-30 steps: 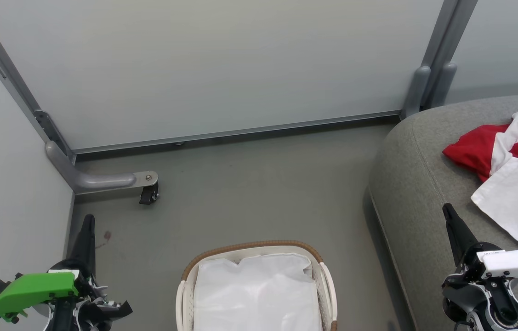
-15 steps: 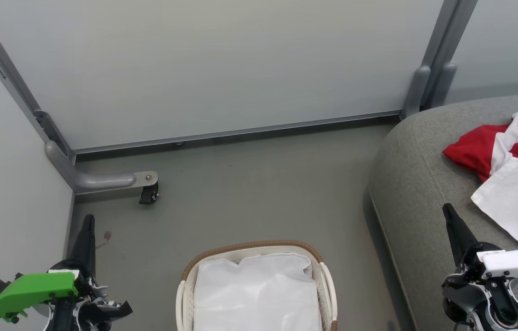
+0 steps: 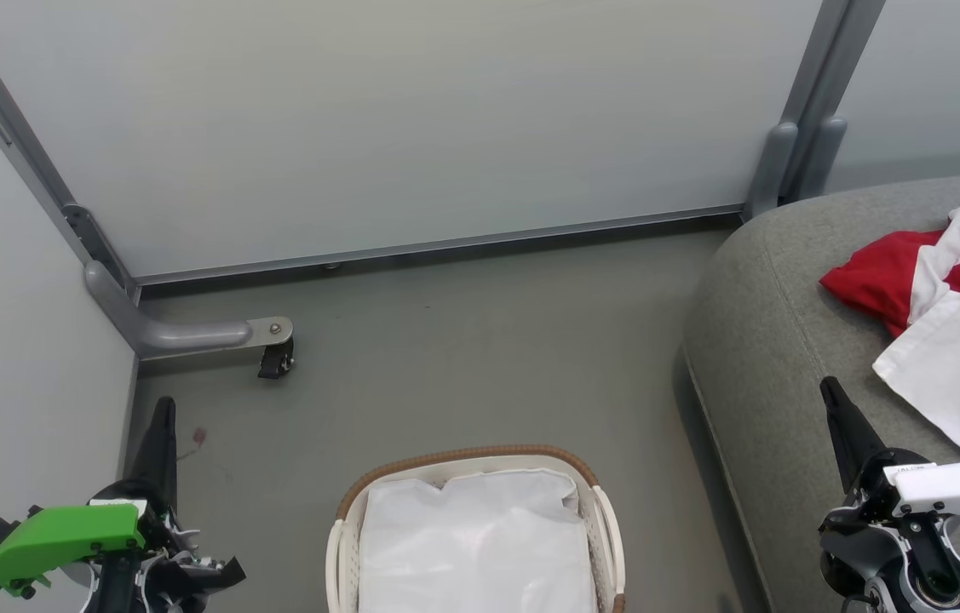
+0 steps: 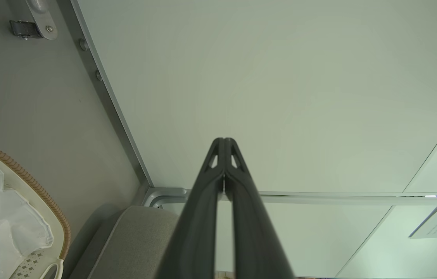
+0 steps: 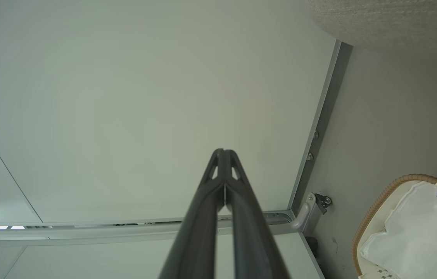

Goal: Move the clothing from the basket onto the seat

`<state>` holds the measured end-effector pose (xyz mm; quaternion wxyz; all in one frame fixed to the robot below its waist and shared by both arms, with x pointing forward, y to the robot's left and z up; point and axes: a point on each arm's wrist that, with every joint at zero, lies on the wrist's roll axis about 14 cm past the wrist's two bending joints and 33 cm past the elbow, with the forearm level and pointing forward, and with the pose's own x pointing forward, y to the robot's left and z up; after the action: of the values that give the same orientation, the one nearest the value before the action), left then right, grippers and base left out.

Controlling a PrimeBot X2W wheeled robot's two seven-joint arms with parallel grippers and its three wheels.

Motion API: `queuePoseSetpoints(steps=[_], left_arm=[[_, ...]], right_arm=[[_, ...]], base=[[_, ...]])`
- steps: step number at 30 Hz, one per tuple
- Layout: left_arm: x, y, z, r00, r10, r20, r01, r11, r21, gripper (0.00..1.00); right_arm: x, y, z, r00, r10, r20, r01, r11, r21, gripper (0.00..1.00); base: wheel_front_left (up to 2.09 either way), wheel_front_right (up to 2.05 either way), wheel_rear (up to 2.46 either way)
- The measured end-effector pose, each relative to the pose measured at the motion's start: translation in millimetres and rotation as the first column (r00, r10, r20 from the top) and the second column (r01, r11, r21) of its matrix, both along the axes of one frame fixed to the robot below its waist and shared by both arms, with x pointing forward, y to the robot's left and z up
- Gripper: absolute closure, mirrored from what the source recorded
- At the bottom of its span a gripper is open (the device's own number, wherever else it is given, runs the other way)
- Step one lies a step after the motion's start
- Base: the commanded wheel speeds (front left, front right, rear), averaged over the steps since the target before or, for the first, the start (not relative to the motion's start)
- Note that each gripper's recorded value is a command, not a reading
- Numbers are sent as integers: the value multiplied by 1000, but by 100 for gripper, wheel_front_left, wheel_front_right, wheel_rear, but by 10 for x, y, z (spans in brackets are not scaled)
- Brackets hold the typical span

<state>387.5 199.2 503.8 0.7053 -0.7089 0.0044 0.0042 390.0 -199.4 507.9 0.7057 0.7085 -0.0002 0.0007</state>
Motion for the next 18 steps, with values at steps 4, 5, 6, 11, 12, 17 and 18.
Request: queuePoseSetpoints(steps=[4, 5, 6, 11, 12, 17, 18], left_arm=[[0, 0, 0, 1000, 0, 0, 0, 1000, 0, 100], [0, 0, 0, 1000, 0, 0, 0, 1000, 0, 100], [0, 0, 0, 1000, 0, 0, 0, 1000, 0, 100], [0, 0, 1, 1000, 0, 0, 0, 1000, 0, 100], [0, 0, 0, 1000, 0, 0, 0, 1000, 0, 100], [0, 0, 0, 1000, 0, 0, 0, 1000, 0, 100], [0, 0, 0, 1000, 0, 0, 0, 1000, 0, 100]], right_arm=[[0, 0, 0, 1000, 0, 0, 0, 1000, 0, 100], [0, 0, 0, 1000, 0, 0, 0, 1000, 0, 100], [0, 0, 0, 1000, 0, 0, 0, 1000, 0, 100], [0, 0, 0, 1000, 0, 0, 0, 1000, 0, 100], [0, 0, 0, 1000, 0, 0, 0, 1000, 0, 100], [0, 0, 0, 1000, 0, 0, 0, 1000, 0, 100], [0, 0, 0, 1000, 0, 0, 0, 1000, 0, 100]], base=[[0, 0, 0], [0, 0, 0], [0, 0, 0], [0, 0, 0], [0, 0, 0], [0, 0, 0], [0, 0, 0]])
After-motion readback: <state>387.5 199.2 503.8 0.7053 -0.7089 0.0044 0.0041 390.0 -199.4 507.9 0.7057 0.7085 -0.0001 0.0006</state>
